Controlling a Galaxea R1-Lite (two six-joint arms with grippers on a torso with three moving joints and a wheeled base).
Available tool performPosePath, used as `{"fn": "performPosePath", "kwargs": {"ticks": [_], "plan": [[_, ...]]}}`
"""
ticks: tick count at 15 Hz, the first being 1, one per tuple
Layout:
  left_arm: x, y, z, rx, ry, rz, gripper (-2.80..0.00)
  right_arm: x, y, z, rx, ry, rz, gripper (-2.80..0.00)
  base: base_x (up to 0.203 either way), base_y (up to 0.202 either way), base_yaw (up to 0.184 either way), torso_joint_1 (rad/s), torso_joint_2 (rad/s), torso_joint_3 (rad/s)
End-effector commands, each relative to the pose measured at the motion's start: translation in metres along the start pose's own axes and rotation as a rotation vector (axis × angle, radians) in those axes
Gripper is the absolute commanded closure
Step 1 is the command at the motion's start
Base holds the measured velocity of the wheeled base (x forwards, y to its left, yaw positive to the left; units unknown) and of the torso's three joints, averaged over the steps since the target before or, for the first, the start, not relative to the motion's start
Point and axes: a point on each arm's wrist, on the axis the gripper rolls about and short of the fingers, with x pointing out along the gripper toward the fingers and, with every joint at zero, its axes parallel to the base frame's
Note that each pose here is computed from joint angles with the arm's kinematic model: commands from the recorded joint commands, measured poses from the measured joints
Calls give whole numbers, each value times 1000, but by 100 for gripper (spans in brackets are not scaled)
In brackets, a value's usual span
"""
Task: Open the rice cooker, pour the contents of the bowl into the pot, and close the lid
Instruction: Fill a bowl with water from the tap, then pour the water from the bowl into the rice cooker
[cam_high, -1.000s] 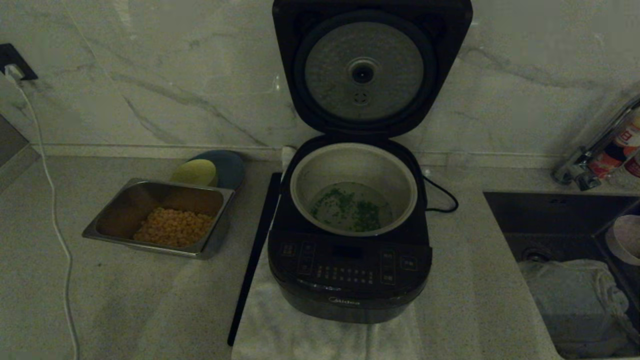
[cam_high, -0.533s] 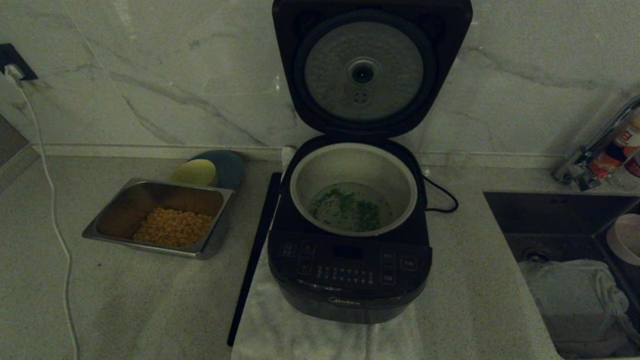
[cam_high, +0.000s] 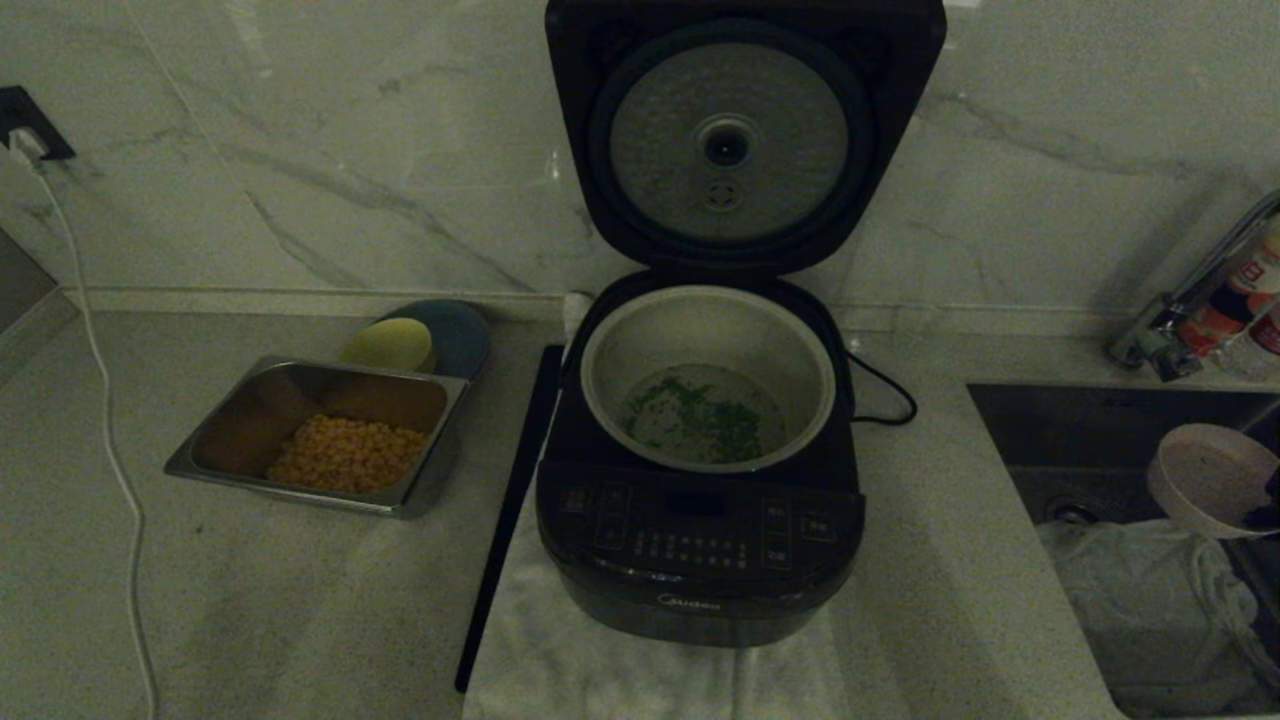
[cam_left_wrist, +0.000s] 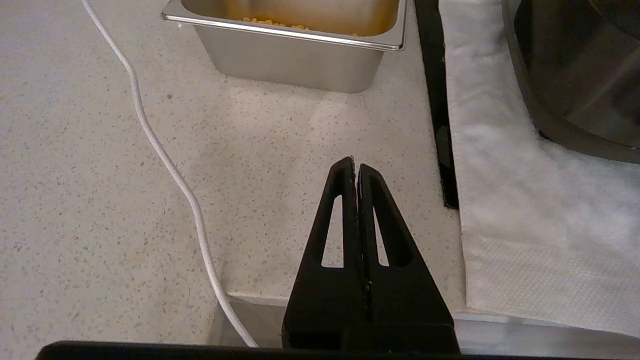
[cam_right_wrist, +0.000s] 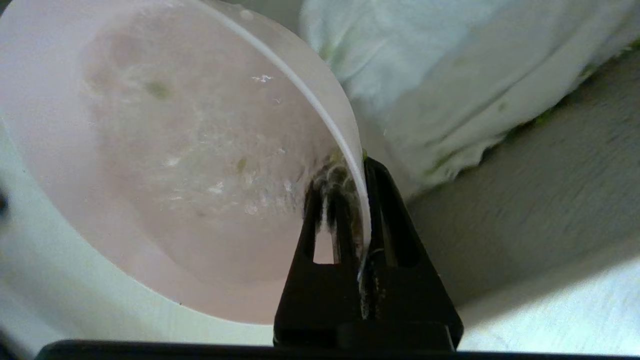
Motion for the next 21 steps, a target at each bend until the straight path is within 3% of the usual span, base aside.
{"fn": "performPosePath", "kwargs": {"ticks": [1,5,11,16,21], "plan": [[0,0,0,1,1,0,0,-52,52,-34,-148,-57,71,0,0,0,0,0,0,0],[0,0,0,1,0,0,0,-107,132,-86,-377,-54,162,0,0,0,0,0,0,0],[0,0,0,1,0,0,0,-170,227,-139,-607,-102,318,0,0,0,0,0,0,0],[0,0,0,1,0,0,0,-192,280,-181,-685,-170,418,0,0,0,0,0,0,0],[0,0,0,1,0,0,0,-184,322,-230,-740,-255,421,0,0,0,0,0,0,0]]}}
